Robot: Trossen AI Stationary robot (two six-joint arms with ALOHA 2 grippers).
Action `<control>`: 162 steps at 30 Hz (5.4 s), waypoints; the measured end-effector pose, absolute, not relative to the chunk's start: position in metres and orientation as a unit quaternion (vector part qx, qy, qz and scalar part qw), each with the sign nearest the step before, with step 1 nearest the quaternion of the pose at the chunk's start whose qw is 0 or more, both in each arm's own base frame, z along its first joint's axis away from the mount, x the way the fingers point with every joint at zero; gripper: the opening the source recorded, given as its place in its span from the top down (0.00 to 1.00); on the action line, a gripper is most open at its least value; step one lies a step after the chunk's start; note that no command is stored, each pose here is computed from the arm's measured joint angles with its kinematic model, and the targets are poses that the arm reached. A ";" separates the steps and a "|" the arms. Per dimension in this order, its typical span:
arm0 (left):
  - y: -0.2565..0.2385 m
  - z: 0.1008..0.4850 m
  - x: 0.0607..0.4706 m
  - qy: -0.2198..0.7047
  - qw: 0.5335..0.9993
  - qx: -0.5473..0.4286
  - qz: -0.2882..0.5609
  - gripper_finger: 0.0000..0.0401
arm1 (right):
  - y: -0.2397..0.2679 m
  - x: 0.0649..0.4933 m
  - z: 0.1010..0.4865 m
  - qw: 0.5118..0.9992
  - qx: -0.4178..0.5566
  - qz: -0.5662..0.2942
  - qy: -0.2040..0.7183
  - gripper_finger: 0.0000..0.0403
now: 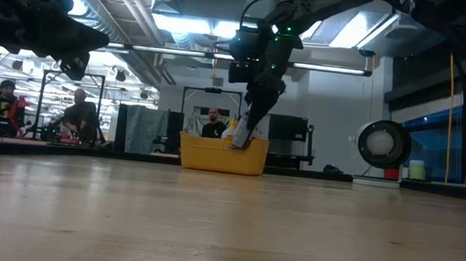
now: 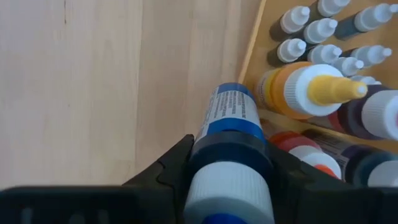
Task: Pick & Place food coloring
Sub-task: Put the large blue food coloring bottle into the bin, then return to Home Position
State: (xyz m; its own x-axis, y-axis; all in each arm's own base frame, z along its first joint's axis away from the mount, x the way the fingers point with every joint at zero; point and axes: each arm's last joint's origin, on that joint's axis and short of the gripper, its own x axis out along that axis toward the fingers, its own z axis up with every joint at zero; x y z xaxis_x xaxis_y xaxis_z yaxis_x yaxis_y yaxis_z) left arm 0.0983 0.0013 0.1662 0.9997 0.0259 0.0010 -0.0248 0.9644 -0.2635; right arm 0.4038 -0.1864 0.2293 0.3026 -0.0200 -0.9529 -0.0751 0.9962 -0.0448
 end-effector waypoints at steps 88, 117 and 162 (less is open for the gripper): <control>0.001 0.166 0.098 -0.002 0.991 -0.133 0.013 0.96 | -0.197 0.405 0.264 0.809 -0.054 -0.017 0.586 0.53; 0.002 0.167 0.098 -0.006 0.991 -0.133 0.018 0.96 | -0.052 0.268 0.361 0.956 -0.035 0.283 0.068 0.97; 0.002 0.167 0.098 -0.006 0.991 -0.133 0.020 0.96 | 0.012 0.095 0.172 0.970 -0.137 0.191 -0.060 1.00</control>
State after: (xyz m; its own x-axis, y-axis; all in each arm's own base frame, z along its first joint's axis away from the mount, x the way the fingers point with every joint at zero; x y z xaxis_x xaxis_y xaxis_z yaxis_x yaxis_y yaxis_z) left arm 0.0983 0.0017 0.1668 0.9991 0.0407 0.0076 -0.0373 0.9639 -0.2637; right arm 0.0951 0.0123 0.1719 0.9195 0.3878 0.0649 -0.3548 0.8895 -0.2880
